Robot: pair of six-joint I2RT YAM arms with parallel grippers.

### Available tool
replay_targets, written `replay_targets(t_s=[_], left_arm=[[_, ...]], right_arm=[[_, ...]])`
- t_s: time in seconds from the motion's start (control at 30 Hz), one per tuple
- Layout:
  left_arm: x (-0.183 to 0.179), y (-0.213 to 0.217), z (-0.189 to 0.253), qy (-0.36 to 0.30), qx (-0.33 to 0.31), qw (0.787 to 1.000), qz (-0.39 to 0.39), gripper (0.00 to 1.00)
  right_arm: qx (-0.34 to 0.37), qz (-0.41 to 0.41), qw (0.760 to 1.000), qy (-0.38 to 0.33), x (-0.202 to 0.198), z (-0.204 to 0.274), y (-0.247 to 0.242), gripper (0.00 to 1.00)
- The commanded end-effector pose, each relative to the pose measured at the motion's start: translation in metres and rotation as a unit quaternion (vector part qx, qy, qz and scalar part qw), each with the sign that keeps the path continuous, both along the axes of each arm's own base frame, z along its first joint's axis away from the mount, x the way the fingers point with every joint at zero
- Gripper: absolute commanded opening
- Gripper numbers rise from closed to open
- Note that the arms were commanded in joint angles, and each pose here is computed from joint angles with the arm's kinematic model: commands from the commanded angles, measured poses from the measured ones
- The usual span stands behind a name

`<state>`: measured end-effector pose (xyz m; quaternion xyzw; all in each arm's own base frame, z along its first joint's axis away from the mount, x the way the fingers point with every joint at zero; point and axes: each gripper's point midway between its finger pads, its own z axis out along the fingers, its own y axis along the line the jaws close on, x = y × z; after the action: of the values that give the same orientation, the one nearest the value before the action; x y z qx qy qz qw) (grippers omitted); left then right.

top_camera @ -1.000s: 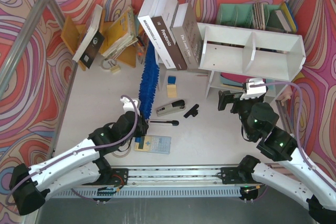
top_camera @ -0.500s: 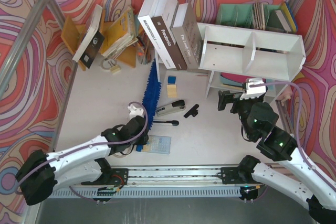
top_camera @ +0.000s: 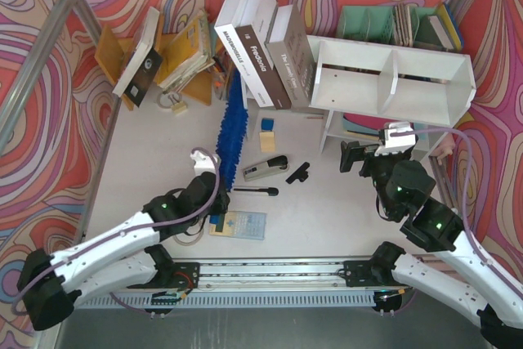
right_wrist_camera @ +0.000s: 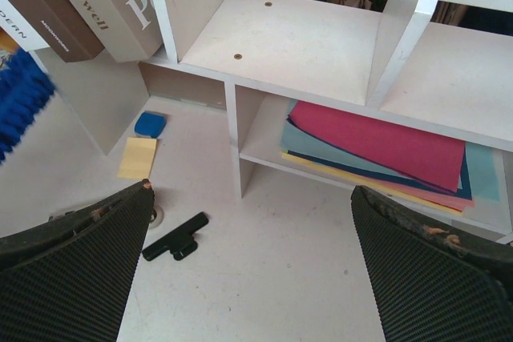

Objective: Dust the bookshelf with a duster

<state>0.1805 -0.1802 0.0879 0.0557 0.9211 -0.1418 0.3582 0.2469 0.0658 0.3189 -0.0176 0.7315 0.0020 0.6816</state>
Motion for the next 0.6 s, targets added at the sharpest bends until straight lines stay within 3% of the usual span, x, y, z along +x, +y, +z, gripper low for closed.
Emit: replay_targets(t_s=[0.0, 0.13, 0.57], left_arm=[[0.015, -0.001, 0.042, -0.068, -0.032, 0.997, 0.009, 0.00], [0.011, -0.003, 0.037, -0.057, -0.039, 0.998, 0.004, 0.00], [-0.016, -0.015, -0.043, 0.081, 0.008, 0.996, -0.019, 0.00]], right_arm=[[0.009, -0.006, 1.000, -0.006, -0.002, 0.003, -0.004, 0.99], [0.008, -0.007, 1.000, -0.007, -0.001, 0.003, -0.004, 0.99], [0.009, -0.008, 1.000, -0.008, -0.002, 0.004, -0.005, 0.99]])
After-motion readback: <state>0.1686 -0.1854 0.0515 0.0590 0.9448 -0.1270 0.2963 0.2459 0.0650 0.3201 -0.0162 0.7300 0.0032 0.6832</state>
